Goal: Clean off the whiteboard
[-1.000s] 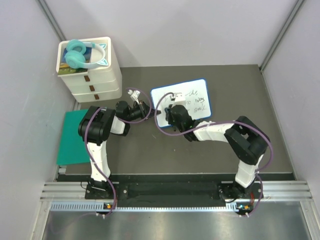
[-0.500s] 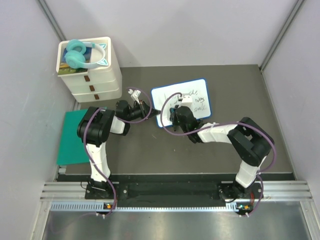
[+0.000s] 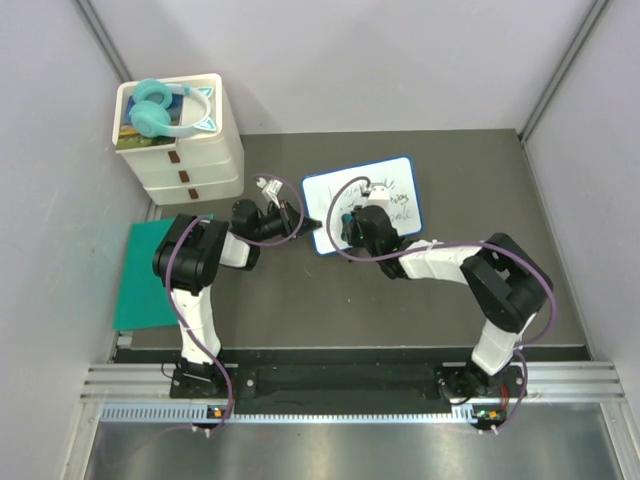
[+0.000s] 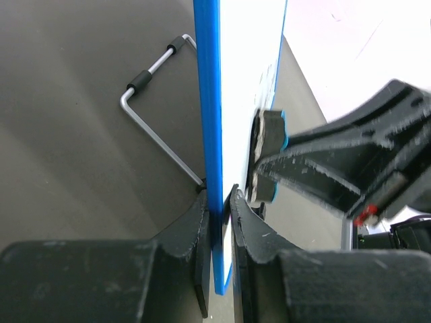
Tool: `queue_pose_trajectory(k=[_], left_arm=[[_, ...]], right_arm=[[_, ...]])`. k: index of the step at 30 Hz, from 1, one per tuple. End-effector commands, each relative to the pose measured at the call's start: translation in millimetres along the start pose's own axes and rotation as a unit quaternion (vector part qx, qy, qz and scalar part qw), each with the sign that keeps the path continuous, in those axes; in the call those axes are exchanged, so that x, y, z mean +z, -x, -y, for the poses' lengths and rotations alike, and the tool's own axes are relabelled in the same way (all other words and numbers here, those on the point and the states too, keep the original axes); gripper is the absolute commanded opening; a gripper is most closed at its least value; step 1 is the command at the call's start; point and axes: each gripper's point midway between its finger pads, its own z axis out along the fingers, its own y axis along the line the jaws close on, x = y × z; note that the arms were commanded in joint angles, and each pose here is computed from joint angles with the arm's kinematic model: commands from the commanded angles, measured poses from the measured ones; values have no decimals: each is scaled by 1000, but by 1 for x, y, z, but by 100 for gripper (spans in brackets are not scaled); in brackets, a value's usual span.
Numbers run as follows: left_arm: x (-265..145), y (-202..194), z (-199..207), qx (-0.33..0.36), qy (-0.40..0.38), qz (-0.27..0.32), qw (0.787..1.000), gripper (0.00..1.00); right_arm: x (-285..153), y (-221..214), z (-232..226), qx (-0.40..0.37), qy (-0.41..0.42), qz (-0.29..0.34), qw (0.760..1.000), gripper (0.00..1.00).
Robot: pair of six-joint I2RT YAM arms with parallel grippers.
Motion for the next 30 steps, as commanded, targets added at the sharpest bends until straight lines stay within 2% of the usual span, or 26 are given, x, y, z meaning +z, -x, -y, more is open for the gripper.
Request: queue_pose_trajectory(k=[1, 2, 11, 16, 22, 30], left_arm=[[-2, -14, 20, 24, -37, -38, 998, 0], [-2, -13, 20, 24, -36, -36, 998, 0], [-2, -12, 22, 25, -38, -37, 998, 0], [-2, -15, 21, 24, -38, -38, 998, 0], [-1, -14, 24, 25, -42, -38, 998, 0], [-1, -11, 27, 27, -44, -36, 998, 0]], right_arm=[[-3, -61, 152, -11, -209, -103, 972, 0], [-4, -58, 165, 0, -220, -103, 970, 0], [0, -69, 163, 35, -219, -116, 968, 0], [-4, -81, 138, -4, -190, -122, 974, 0], [-14, -93, 115, -9, -173, -134, 976, 0], [-34, -103, 123, 10, -194, -144, 970, 0]])
